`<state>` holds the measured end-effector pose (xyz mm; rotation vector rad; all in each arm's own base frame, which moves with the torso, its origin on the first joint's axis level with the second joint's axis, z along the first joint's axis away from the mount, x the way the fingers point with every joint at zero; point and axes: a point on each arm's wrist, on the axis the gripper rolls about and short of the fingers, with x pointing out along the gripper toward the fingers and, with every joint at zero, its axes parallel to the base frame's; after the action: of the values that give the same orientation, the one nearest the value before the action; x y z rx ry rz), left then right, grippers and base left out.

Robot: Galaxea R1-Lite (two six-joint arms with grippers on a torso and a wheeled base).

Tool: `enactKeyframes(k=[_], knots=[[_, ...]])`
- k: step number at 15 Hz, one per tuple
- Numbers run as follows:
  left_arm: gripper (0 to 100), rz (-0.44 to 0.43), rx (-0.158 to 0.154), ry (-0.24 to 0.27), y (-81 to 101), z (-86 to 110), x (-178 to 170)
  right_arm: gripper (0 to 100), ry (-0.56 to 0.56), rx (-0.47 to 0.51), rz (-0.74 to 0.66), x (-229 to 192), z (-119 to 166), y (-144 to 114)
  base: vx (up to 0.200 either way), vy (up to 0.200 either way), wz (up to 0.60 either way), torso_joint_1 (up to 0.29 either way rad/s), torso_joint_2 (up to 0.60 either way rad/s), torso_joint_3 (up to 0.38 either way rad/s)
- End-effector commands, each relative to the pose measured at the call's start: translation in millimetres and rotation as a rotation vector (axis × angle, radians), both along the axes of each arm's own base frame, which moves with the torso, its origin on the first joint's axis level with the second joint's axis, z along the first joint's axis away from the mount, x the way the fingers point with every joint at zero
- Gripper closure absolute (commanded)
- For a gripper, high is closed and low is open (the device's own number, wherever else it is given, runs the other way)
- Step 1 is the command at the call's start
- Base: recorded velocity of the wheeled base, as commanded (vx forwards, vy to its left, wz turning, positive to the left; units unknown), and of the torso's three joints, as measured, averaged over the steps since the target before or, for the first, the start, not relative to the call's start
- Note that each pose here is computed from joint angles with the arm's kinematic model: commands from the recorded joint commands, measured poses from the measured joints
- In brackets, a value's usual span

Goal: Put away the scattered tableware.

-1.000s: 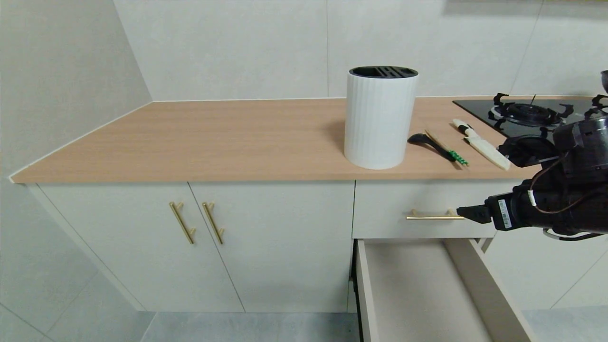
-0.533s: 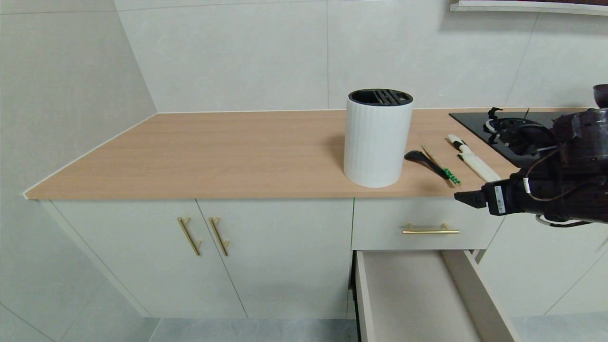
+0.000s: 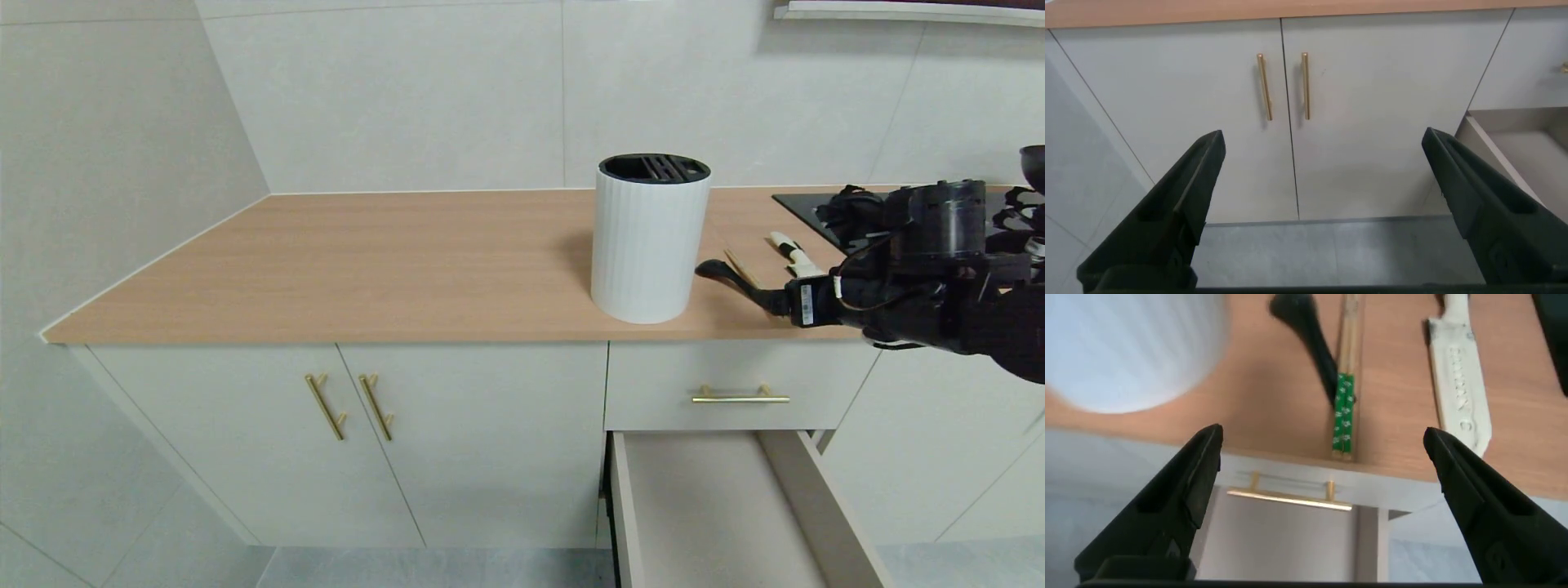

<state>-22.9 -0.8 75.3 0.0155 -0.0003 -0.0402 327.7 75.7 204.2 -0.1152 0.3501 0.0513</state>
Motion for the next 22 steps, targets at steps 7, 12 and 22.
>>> enactKeyframes(k=[7, 12, 22], knots=[[0, 0.000, 0.000, 0.002, 0.0, 0.0, 0, 0, 0.045, -0.016, -0.060, 48, -45, -9, 0.000, 0.000, 0.00, 0.000, 0.00, 0.000], [0, 0.000, 0.000, 0.002, 0.0, 0.0, 0, 0, 0.041, -0.014, -0.065, 50, -44, -11, 0.000, 0.000, 0.00, 0.000, 0.00, 0.000], [0, 0.000, 0.000, 0.002, 0.0, 0.0, 0, 100, 0.028, -0.009, -0.064, 48, -39, -11, 0.000, 0.000, 0.00, 0.000, 0.00, 0.000]])
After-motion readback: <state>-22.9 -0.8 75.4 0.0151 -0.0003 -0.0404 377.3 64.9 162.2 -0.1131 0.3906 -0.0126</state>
